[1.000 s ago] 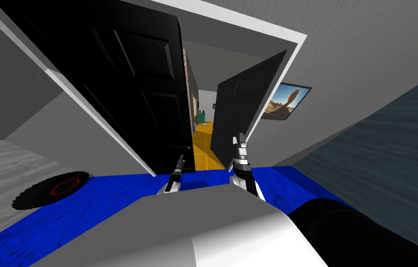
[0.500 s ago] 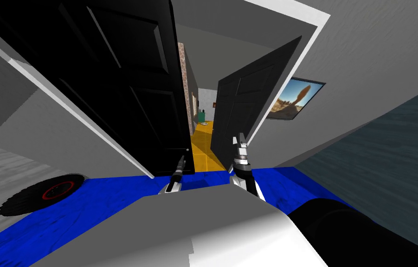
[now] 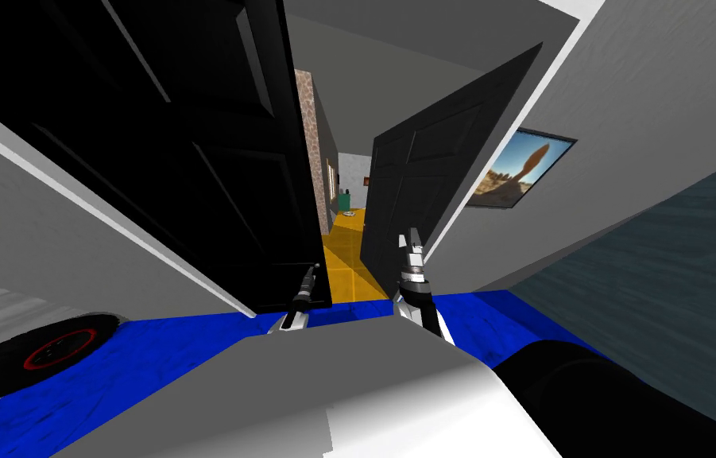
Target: Push the door open
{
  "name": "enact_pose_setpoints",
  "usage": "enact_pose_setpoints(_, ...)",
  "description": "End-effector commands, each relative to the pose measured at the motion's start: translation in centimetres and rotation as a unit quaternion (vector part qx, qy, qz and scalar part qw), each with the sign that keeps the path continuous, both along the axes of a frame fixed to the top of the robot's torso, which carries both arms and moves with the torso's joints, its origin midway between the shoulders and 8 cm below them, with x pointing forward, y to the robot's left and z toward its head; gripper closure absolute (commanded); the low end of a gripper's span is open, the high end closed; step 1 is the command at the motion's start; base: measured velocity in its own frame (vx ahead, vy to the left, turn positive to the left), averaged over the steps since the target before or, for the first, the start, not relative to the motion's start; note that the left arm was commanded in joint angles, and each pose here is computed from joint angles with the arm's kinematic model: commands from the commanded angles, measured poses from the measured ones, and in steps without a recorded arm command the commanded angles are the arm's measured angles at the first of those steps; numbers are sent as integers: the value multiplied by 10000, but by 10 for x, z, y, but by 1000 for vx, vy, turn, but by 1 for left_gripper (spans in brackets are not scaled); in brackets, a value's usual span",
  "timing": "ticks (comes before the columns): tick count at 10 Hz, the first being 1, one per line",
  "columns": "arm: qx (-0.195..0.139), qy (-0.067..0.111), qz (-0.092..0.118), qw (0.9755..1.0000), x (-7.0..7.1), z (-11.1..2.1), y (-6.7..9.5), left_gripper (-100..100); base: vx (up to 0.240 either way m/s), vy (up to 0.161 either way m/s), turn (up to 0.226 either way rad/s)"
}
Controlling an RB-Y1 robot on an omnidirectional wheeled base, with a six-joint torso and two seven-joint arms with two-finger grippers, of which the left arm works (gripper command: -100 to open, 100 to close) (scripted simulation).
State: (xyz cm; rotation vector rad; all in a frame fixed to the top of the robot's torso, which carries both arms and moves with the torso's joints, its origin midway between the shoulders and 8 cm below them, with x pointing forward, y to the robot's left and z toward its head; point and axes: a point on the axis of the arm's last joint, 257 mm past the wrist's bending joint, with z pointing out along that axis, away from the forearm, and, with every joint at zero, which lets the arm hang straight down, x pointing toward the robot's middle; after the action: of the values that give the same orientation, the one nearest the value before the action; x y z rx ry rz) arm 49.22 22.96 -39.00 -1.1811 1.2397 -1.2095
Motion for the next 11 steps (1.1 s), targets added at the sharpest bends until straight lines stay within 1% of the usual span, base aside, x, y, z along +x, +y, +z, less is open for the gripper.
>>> enact_pose_setpoints(1,-10,10,14,10000,0,0,0,-100,187,7,-22)
enact_pose_setpoints(3,-82,28,28,10000,1,-1,-6,-100,214,-5,-24)
enact_pose_setpoints(4,-60,23,24,10000,1,-1,-4,-100,80,4,7)
enact_pose_setpoints(5,-60,23,24,10000,1,-1,-4,100,-17,-4,-3)
enact_pose_setpoints(10,-60,23,24,10000,1,-1,-4,100,-13,0,-2)
enact_pose_setpoints(11,-5,36,92,10000,1,-2,5,100,106,-15,15)
